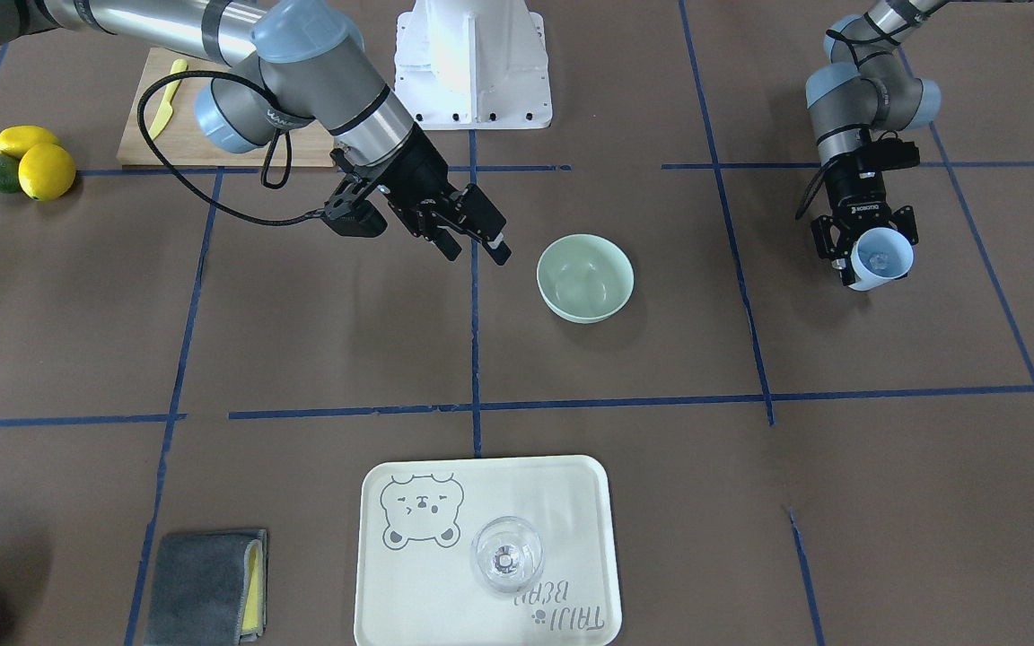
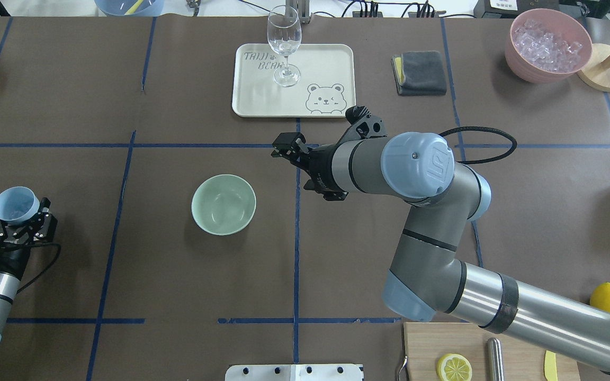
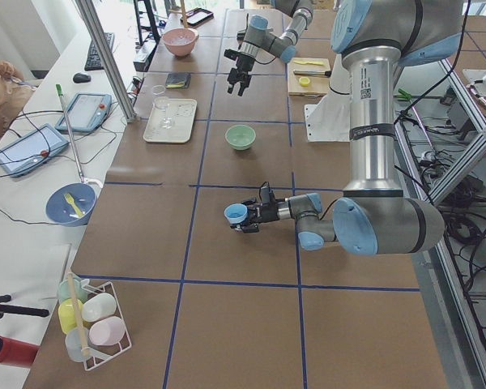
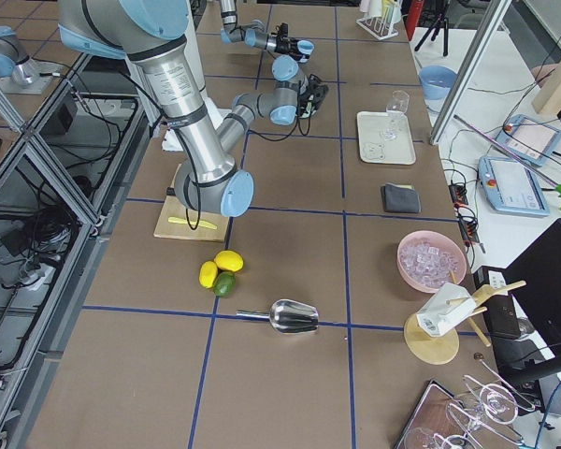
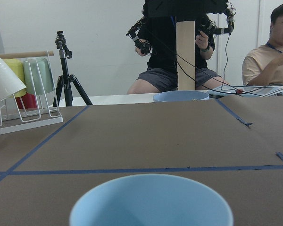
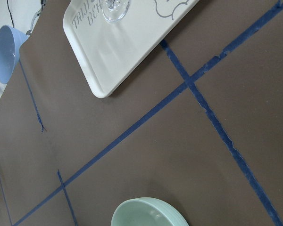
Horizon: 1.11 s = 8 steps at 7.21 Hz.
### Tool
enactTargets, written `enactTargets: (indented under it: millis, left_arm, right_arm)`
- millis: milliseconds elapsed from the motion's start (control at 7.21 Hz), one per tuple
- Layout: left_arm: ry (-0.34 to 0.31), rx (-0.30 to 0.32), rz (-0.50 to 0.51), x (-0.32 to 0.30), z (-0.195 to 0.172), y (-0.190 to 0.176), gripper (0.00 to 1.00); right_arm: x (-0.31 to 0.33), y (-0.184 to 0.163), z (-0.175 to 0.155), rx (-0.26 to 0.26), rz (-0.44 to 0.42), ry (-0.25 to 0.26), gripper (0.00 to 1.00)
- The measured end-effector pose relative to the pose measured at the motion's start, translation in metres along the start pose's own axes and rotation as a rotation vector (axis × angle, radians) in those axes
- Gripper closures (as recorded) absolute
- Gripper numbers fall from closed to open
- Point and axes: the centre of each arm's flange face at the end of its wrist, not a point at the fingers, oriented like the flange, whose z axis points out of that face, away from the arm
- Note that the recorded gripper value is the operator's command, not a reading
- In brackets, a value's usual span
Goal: Pour ice into bowl
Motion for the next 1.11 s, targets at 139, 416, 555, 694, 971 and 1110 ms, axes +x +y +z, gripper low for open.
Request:
enactTargets:
  millis: [139, 416, 555, 694, 971, 1110]
  left_arm:
    - [0.053, -0.019, 0.007, 0.015, 0.000, -0.022, 1.00]
    - [0.180, -0.023, 0.037, 0.055, 0.000, -0.065, 1.00]
    - [0.222, 0.003, 0.112, 0.089, -0.001, -0.083, 1.00]
    - [0.259, 0.037, 0.194, 0.133, -0.003, -0.102, 1.00]
    - [0.306, 0.059, 0.255, 0.212, -0.006, -0.125, 1.00]
    - [0.302, 0.063, 0.336, 0.233, -0.007, -0.132, 1.00]
  right_arm:
    - [0.000, 0.000, 0.000, 0.000, 0.000, 0.000, 0.00]
    - [-0.003, -0.003, -0.004, 0.004, -0.001, -0.008, 0.00]
    - [-0.003, -0.004, -0.005, 0.006, -0.002, -0.009, 0.00]
    - [-0.003, -0.006, -0.006, 0.008, -0.001, -0.010, 0.00]
    - [0.000, -0.016, -0.009, 0.017, 0.001, -0.005, 0.00]
    - [0.003, -0.026, -0.012, 0.016, 0.005, 0.005, 0.00]
